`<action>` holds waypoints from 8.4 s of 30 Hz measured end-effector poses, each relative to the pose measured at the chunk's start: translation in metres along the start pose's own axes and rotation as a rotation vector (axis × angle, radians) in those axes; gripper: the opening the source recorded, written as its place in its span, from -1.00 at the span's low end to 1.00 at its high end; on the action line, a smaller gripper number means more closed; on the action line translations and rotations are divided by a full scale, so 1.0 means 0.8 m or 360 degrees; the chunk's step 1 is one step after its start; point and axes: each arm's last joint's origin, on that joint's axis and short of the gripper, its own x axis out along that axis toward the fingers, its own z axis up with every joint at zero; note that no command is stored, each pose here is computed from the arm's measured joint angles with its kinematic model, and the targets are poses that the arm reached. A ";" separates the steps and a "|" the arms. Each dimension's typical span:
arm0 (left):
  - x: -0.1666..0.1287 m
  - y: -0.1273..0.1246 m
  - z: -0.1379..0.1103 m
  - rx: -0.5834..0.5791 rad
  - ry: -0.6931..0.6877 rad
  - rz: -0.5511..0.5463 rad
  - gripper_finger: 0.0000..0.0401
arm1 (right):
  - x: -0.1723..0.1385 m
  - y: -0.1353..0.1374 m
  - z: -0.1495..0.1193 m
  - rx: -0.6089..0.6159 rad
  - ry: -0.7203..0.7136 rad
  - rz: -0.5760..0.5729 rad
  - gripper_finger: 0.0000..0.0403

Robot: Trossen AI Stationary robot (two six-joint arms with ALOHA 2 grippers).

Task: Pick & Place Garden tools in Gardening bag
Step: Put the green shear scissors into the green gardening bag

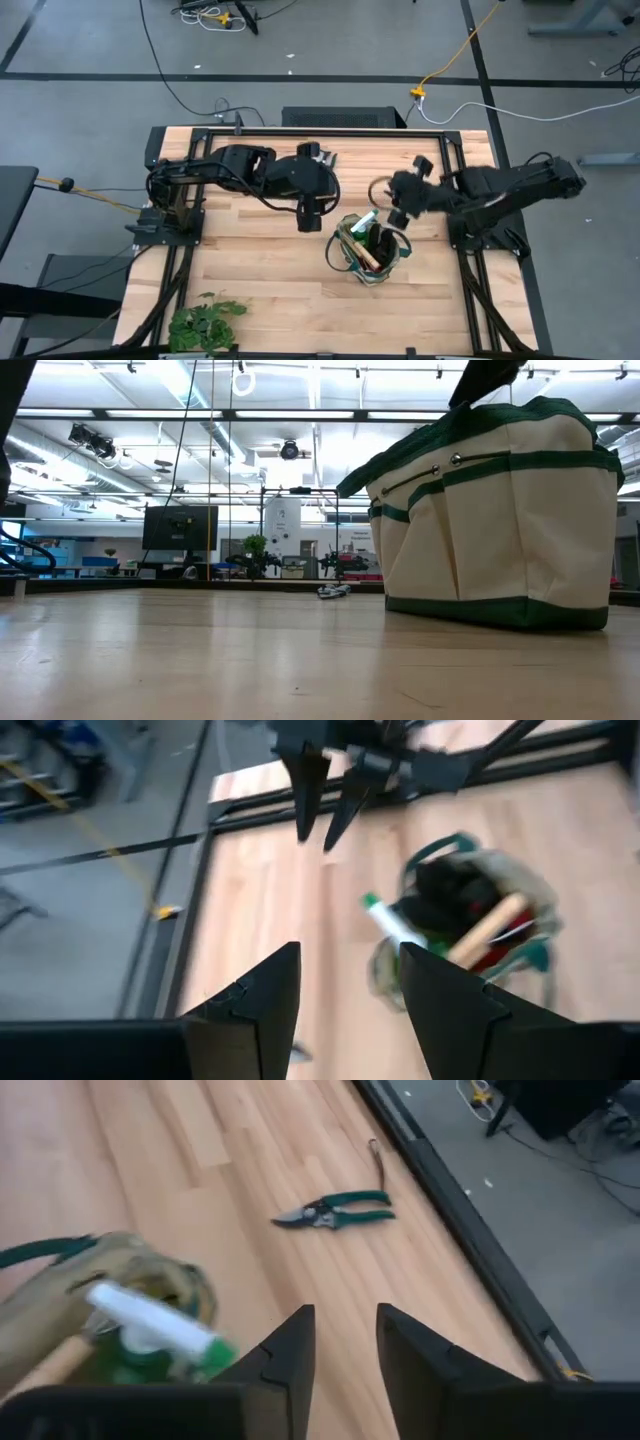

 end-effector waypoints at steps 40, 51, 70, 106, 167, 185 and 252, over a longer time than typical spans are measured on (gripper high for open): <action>0.009 0.035 -0.004 -0.0888 -0.0023 0.0245 -0.12 | 0.188 -0.094 0.081 -0.0145 0.0554 0.0211 -0.24; 0.010 0.039 -0.004 -0.0855 -0.0032 0.0303 -0.12 | 0.224 -0.109 0.081 0.0030 0.0542 0.0312 -0.24; 0.015 0.061 0.003 -0.0963 -0.0169 0.0374 -0.12 | 0.299 -0.121 0.079 0.0663 0.0503 0.0321 -0.24; 0.014 0.053 0.008 -0.0918 -0.0179 0.0137 -0.12 | 0.398 -0.101 0.040 0.1332 0.0677 0.0083 -0.24; 0.013 0.038 0.007 -0.0733 -0.0110 -0.0201 -0.12 | 0.419 -0.066 0.022 0.1487 0.0781 -0.0057 -0.44; 0.013 0.038 0.001 -0.0719 -0.0036 -0.0127 -0.12 | 0.407 -0.075 0.048 0.1589 0.0541 0.0050 -0.48; 0.015 0.043 -0.013 -0.0530 0.0129 -0.0142 -0.12 | 0.427 -0.076 0.033 0.1733 0.0658 0.0065 -0.98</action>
